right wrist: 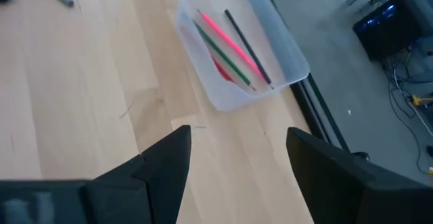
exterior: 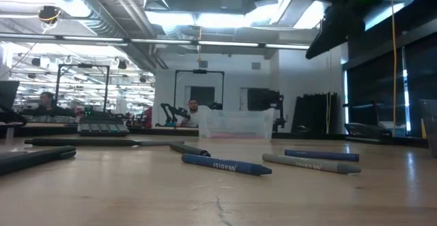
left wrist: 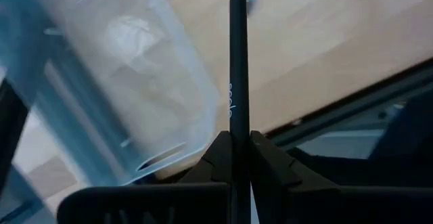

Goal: Sort crayons/erasers/pens/pencils in bins
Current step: Put the black pen into the bottom transparent bin

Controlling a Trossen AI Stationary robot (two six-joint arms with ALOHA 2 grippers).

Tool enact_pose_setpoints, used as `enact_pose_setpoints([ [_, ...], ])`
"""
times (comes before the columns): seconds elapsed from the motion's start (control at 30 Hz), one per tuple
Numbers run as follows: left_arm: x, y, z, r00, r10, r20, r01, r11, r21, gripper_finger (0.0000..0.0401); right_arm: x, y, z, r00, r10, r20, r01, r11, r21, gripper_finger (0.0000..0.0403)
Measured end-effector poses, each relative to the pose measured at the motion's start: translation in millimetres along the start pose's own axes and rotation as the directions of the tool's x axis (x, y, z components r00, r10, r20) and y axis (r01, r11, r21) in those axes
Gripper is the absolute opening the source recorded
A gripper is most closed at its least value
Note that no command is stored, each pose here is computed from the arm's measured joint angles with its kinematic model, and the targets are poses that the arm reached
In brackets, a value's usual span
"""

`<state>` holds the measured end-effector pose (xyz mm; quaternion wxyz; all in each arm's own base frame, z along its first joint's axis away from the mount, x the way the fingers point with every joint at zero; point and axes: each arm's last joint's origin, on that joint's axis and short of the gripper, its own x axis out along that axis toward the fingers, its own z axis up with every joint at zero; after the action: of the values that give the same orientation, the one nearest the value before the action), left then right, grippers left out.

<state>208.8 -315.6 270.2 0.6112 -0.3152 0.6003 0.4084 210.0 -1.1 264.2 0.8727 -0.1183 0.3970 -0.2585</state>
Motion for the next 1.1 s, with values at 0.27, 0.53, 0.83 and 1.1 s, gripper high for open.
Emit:
enact_pose_setpoints([
  [0.27,23.8,15.9,-15.3,0.982,0.167,-0.087,-0.168,0.986,-0.001,0.0018,16.4,12.3,5.7,1.000,0.002,-0.005,-0.003,0.999,-0.053,0.0245],
  [0.53,25.5,35.9,2.9,0.978,0.197,-0.070,-0.199,0.980,-0.022,0.0018,21.4,18.1,9.3,0.998,0.068,0.011,-0.068,0.995,-0.067,0.0245],
  [0.83,67.1,57.6,21.2,0.911,0.400,-0.096,-0.408,0.908,-0.092,0.0036,21.4,17.8,4.7,0.997,0.068,-0.031,-0.070,0.993,-0.093,0.0245],
  [1.1,72.0,52.3,27.2,0.917,0.381,-0.118,-0.395,0.910,-0.127,0.0087,21.5,17.9,6.5,0.998,0.069,-0.015,-0.070,0.992,-0.106,0.0245],
])
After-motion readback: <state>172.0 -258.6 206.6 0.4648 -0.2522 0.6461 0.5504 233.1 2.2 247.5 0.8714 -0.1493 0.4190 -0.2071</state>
